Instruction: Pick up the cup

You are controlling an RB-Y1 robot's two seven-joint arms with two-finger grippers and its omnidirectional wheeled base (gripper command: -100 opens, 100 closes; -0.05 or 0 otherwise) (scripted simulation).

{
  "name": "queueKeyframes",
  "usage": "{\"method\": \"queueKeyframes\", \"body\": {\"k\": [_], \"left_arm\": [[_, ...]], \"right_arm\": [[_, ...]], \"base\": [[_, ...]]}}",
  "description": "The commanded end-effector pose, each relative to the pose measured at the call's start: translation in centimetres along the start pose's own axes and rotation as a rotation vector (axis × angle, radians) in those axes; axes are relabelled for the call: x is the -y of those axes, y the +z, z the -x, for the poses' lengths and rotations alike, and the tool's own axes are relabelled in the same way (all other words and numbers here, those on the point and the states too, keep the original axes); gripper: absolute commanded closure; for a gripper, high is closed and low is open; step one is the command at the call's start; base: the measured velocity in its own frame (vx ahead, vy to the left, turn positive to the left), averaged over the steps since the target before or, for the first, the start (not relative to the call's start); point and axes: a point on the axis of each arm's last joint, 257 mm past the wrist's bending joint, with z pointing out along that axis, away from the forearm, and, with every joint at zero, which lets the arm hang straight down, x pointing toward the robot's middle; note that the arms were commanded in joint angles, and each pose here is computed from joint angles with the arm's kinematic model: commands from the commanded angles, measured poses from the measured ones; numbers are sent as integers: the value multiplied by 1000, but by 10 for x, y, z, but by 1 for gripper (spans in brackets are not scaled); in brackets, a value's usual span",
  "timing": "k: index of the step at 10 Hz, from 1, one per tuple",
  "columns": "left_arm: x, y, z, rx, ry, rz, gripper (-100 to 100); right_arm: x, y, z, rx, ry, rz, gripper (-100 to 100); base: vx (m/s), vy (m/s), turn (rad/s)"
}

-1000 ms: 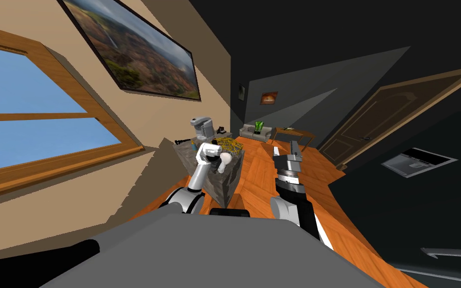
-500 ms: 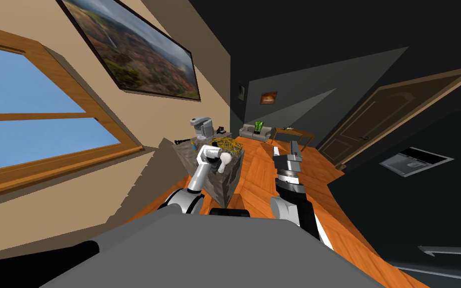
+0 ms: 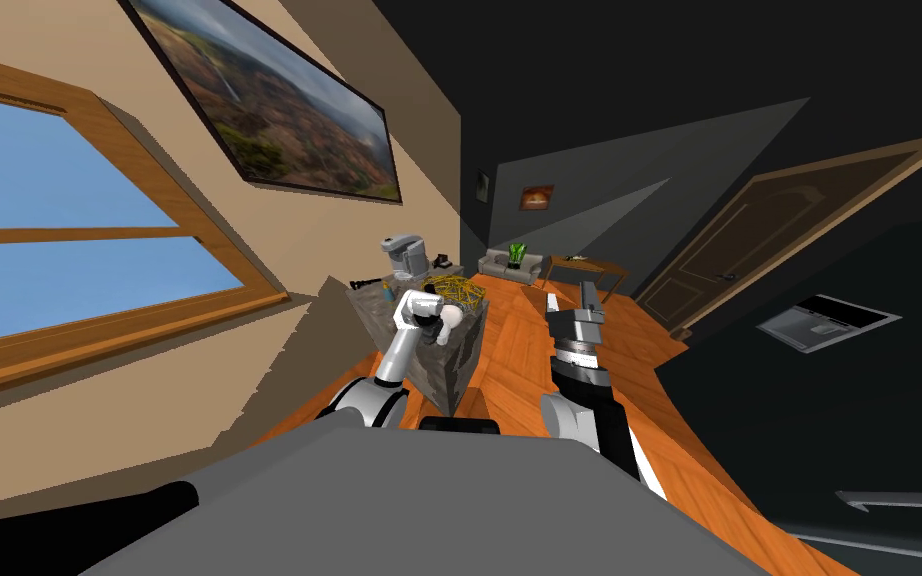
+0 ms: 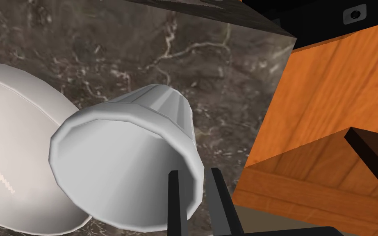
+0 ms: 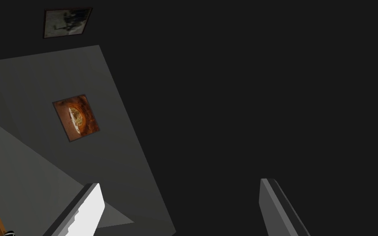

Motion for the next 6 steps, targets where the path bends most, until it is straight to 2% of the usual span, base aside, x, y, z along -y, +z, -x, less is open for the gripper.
{"method": "queueKeyframes", "body": {"k": [1,2,4,5,6], "left_arm": [[0,0,0,0,0,0,0],[2,-10,0,1,-1,-4,100],[1,-20,-1,1,0,-2,100],[2,-17,0,1,0,-4,100],[1,-17,0,1,0,-3,0]], "right_arm": [[0,0,0,0,0,0,0],[0,0,0,0,0,0,0],[0,0,0,0,0,0,0],[0,0,0,0,0,0,0],[0,0,0,0,0,0,0]], "base": [[0,0,0],[9,1,14],[15,1,10],[0,0,0],[0,0,0]]}}
